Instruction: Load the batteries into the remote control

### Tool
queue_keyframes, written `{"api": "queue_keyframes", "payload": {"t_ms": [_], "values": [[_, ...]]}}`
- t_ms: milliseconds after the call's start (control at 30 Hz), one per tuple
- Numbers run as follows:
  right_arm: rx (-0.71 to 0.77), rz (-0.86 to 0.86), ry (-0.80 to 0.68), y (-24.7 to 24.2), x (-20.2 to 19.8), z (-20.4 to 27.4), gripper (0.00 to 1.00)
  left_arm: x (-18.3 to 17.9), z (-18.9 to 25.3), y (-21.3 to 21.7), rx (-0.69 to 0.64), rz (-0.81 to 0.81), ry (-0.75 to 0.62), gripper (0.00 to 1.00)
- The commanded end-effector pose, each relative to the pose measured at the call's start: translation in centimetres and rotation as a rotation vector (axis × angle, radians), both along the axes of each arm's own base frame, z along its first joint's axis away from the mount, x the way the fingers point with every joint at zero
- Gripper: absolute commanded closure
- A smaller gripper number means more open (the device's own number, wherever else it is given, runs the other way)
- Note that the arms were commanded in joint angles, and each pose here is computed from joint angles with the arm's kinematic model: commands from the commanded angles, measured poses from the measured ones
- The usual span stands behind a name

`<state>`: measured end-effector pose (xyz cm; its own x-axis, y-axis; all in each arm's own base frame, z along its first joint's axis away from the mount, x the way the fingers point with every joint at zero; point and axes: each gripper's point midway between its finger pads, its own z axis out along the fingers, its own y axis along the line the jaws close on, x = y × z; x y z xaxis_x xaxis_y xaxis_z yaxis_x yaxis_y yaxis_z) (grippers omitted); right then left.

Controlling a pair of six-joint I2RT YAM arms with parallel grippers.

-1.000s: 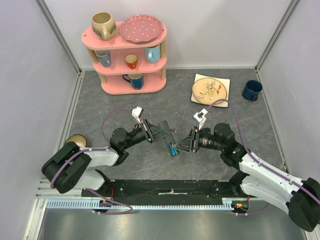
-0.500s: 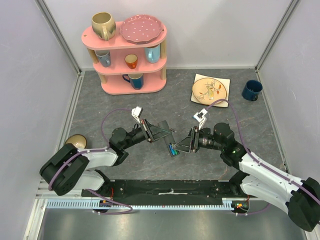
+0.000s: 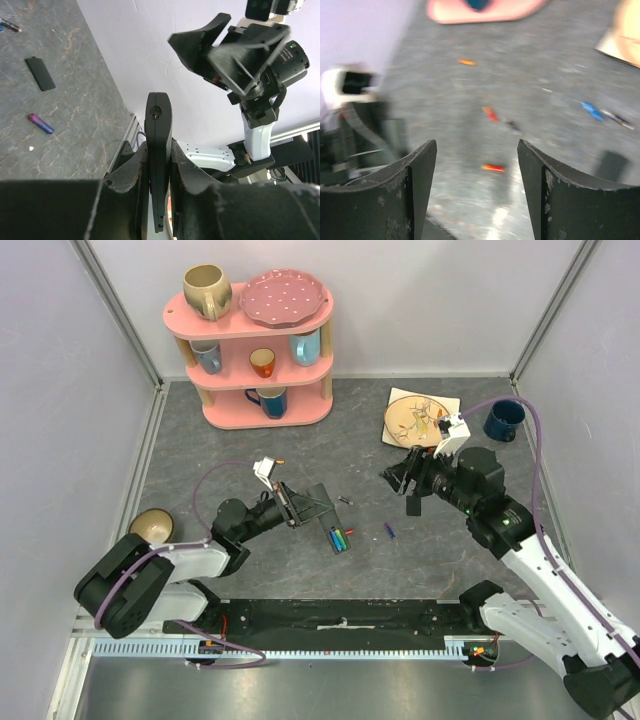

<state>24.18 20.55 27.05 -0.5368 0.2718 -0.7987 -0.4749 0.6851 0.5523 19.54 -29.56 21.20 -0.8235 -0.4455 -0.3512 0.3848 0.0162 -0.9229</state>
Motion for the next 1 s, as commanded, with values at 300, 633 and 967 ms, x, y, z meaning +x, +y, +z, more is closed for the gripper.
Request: {"api": "queue_keyframes", "payload": {"t_ms": [300,633,967], "values": [[-0.719,-0.405,0.352,-10.5,5.3,-16.7,0.27,-1.8,1.1,2.0,0.013,-0.009,-0.112,0.98],[-0.777,-0.370,0.449,-10.1,6.3,-20.5,0.31,-2.4,1.1,2.5,0.023,-0.004,-0.140,0.98],[-0.735,-0.357,0.491,-10.5,7.0,-23.1,0.35,-2.5,0.8,2.6,0.021,-0.004,-0.131,0.98]]}}
